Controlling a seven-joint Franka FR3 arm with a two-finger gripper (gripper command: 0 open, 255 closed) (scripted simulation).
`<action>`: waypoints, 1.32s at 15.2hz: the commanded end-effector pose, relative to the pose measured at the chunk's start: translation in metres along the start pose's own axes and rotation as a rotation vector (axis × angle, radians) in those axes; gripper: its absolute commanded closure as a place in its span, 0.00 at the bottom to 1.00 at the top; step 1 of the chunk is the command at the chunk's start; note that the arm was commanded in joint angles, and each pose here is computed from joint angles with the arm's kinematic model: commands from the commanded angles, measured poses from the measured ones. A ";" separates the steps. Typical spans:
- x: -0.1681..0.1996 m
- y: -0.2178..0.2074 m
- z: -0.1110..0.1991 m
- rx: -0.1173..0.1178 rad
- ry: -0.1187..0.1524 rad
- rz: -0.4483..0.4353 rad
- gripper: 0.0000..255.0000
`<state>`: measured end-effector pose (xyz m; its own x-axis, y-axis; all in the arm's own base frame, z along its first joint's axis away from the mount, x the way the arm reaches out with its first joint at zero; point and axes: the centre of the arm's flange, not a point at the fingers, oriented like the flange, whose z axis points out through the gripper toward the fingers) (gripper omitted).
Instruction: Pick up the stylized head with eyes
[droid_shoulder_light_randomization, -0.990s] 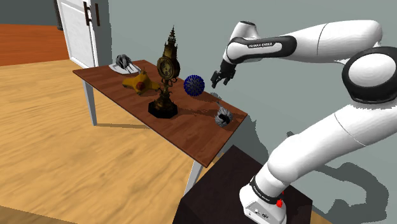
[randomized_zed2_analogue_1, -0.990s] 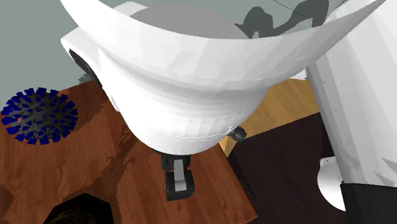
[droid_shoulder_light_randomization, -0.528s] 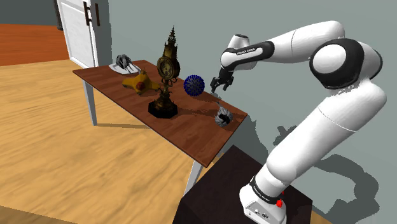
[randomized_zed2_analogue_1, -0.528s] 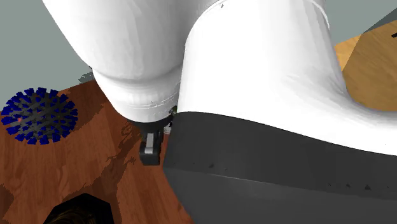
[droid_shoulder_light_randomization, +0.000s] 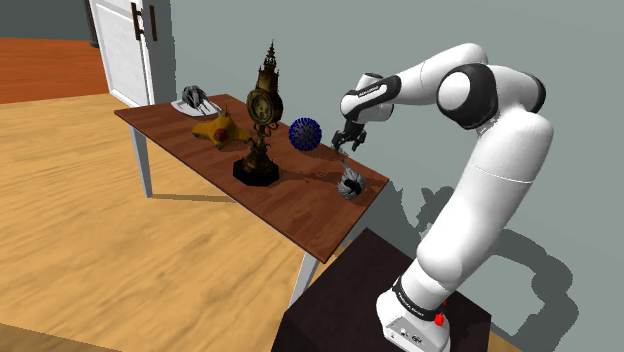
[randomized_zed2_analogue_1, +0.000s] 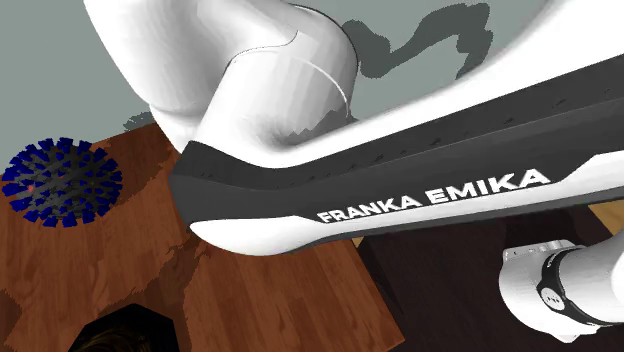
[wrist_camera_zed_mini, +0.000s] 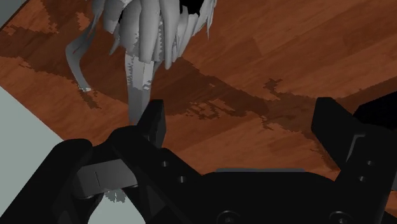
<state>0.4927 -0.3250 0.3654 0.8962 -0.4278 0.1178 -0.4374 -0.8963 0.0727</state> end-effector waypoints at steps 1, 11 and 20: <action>0.006 0.017 0.019 -0.002 -0.010 0.032 0.00; 0.043 0.095 0.121 -0.010 -0.061 0.186 0.00; 0.042 0.104 0.173 -0.011 -0.069 0.208 0.00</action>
<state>0.4978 -0.4558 0.2118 0.7893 -0.6107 0.0634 -0.6139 -0.7868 0.0644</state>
